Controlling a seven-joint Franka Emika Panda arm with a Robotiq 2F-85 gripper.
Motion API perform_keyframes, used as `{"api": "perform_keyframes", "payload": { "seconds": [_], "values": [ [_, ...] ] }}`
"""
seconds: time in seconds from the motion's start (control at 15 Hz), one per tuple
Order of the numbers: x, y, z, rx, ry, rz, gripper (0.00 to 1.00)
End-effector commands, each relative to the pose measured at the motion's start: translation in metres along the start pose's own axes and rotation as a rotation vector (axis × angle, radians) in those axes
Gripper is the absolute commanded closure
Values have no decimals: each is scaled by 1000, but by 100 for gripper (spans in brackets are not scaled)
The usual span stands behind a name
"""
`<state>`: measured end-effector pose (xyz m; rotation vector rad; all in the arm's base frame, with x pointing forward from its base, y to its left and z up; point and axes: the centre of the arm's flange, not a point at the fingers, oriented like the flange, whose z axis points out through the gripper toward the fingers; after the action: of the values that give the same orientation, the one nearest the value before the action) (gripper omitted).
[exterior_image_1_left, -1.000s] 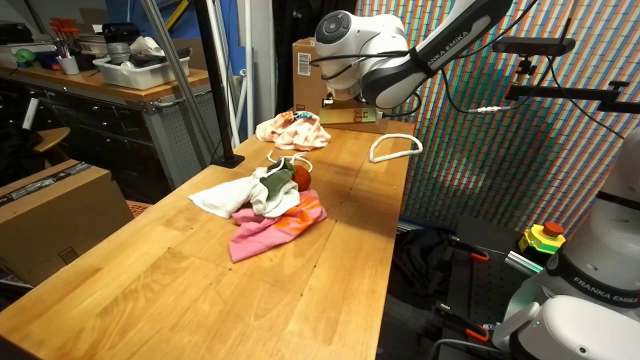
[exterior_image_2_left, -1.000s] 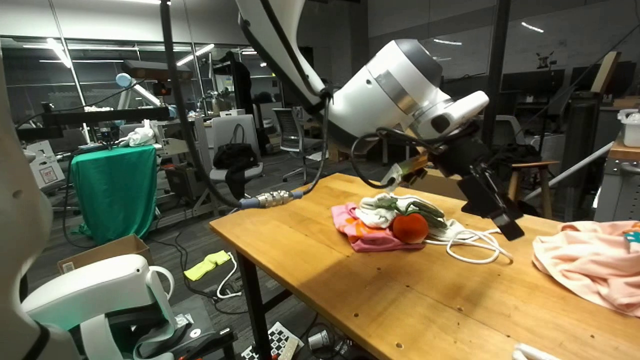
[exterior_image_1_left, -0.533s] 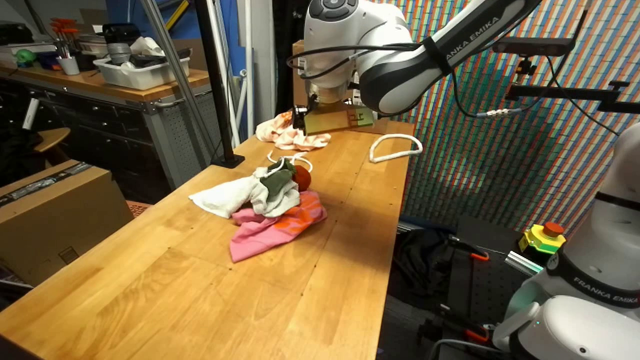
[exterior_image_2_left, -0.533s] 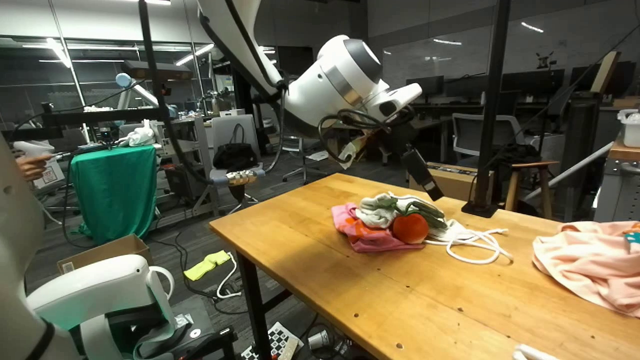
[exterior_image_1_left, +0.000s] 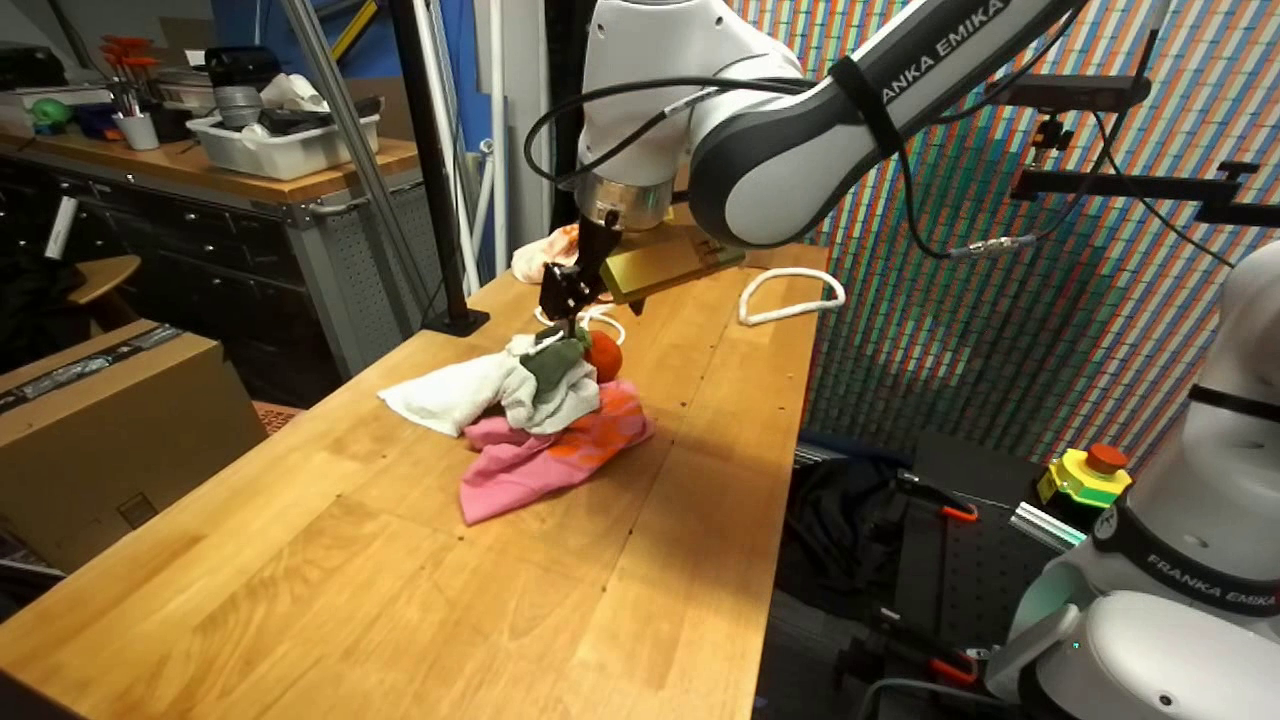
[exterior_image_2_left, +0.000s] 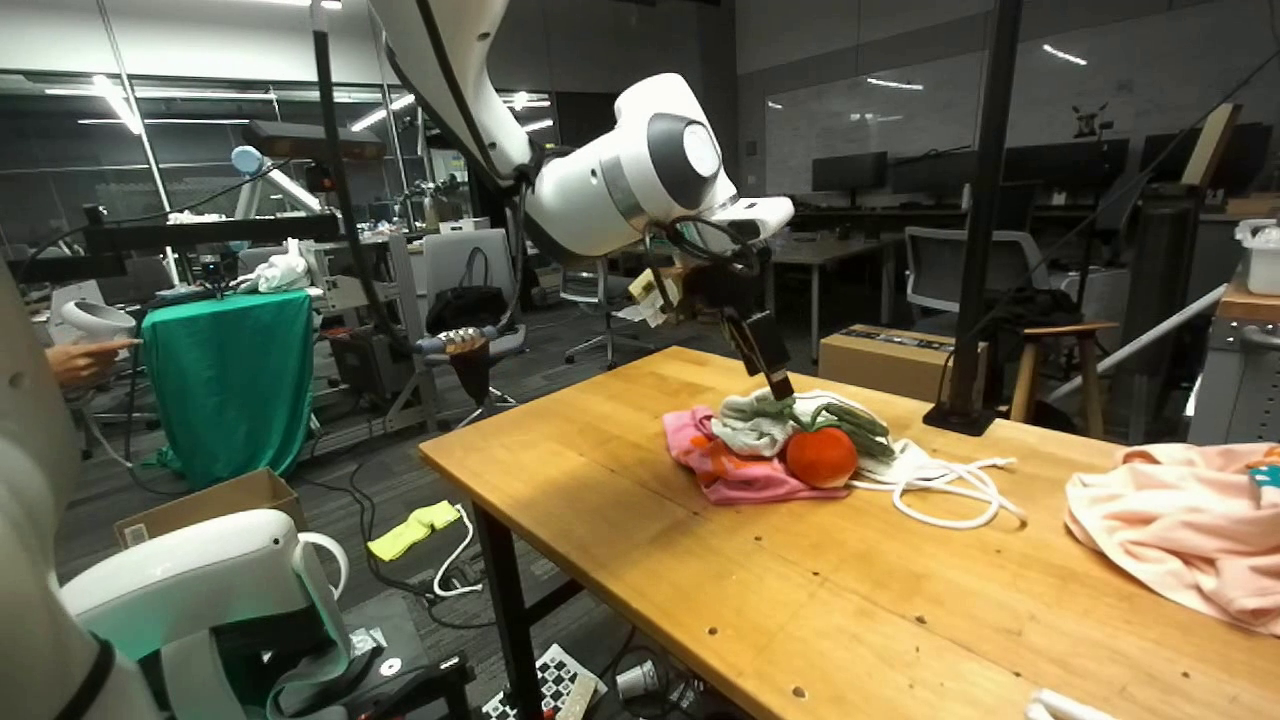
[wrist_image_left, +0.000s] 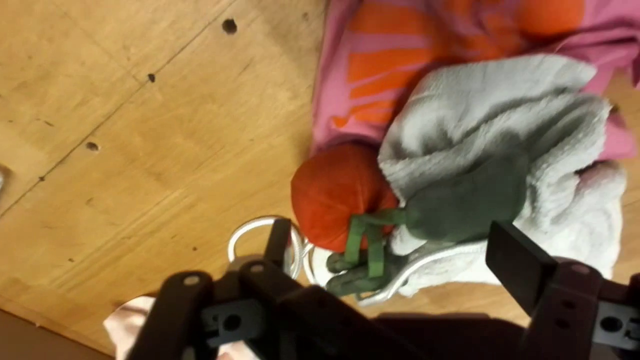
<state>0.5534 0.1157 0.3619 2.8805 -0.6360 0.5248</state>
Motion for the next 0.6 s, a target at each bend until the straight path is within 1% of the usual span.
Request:
{"api": "perform_keyframes", "payload": {
  "seconds": [0.0, 0.13, 0.27, 0.53],
  "values": [
    [2, -2, 6, 45, -97, -100, 0],
    [2, 3, 15, 55, -136, -119, 0],
    [4, 10, 23, 49, -154, -126, 0],
    [16, 30, 36, 29, -150, -115, 0]
  ]
}}
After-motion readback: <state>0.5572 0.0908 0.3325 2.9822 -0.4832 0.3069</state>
